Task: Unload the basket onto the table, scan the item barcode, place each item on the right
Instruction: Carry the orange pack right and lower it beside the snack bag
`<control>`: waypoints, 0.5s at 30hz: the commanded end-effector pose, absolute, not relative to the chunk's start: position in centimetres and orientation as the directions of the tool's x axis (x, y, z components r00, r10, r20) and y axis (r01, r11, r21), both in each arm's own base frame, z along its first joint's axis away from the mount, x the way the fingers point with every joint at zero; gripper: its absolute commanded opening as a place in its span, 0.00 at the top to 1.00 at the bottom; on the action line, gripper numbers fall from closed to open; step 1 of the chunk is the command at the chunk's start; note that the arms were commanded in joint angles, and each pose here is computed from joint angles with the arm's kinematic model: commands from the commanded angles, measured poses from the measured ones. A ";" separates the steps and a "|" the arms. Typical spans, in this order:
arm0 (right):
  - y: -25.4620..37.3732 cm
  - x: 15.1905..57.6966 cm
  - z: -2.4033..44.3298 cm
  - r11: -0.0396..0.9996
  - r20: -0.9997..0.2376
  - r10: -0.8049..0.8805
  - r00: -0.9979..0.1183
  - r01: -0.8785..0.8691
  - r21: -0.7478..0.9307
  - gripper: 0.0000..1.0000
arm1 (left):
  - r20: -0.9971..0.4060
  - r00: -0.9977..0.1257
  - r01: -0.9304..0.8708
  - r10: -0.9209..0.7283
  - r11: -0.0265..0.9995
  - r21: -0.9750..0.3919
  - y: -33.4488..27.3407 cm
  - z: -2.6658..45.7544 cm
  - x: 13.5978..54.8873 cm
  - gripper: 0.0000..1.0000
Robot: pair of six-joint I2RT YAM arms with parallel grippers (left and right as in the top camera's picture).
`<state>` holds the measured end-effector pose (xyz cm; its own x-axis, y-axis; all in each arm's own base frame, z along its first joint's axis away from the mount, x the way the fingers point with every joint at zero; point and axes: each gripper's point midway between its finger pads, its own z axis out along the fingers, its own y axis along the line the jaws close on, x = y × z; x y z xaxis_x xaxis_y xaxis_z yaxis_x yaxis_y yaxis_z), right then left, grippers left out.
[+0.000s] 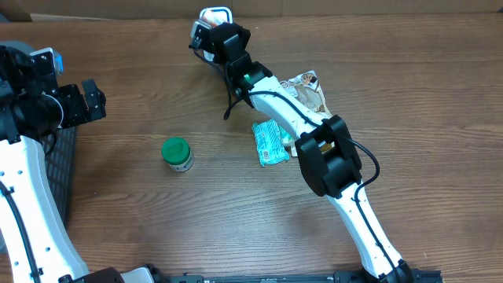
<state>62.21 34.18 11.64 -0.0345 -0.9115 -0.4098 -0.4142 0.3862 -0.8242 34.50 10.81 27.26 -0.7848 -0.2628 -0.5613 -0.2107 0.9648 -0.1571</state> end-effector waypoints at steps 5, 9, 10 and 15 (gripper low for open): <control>34.9 62.1 12.2 0.329 -0.376 -0.926 0.026 -0.432 -0.840 0.96 | -0.566 -0.786 -0.191 -0.248 0.969 -0.159 10.6 27.3 34.7 0.00; 34.0 62.6 12.9 0.276 -0.306 -0.952 0.019 -0.386 -0.880 0.96 | -0.566 -0.786 -0.191 -0.248 0.969 -0.159 10.6 27.3 34.7 0.01; 33.6 62.7 13.0 0.271 -0.295 -0.955 0.008 -0.376 -0.886 0.96 | -0.566 -0.786 -0.191 -0.248 0.969 -0.159 10.6 27.3 34.7 0.00; 32.2 62.9 13.8 0.234 -0.233 -0.972 -0.045 -0.334 -0.913 0.96 | -0.565 -0.787 -0.192 -0.248 0.969 -0.159 10.6 27.3 34.7 0.00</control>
<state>62.47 33.43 11.93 -0.0056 -0.9631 -0.2691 -0.3892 0.2499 -0.8866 34.49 10.80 27.28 -0.7846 -0.2627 -0.5616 -0.2107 0.9649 -0.1570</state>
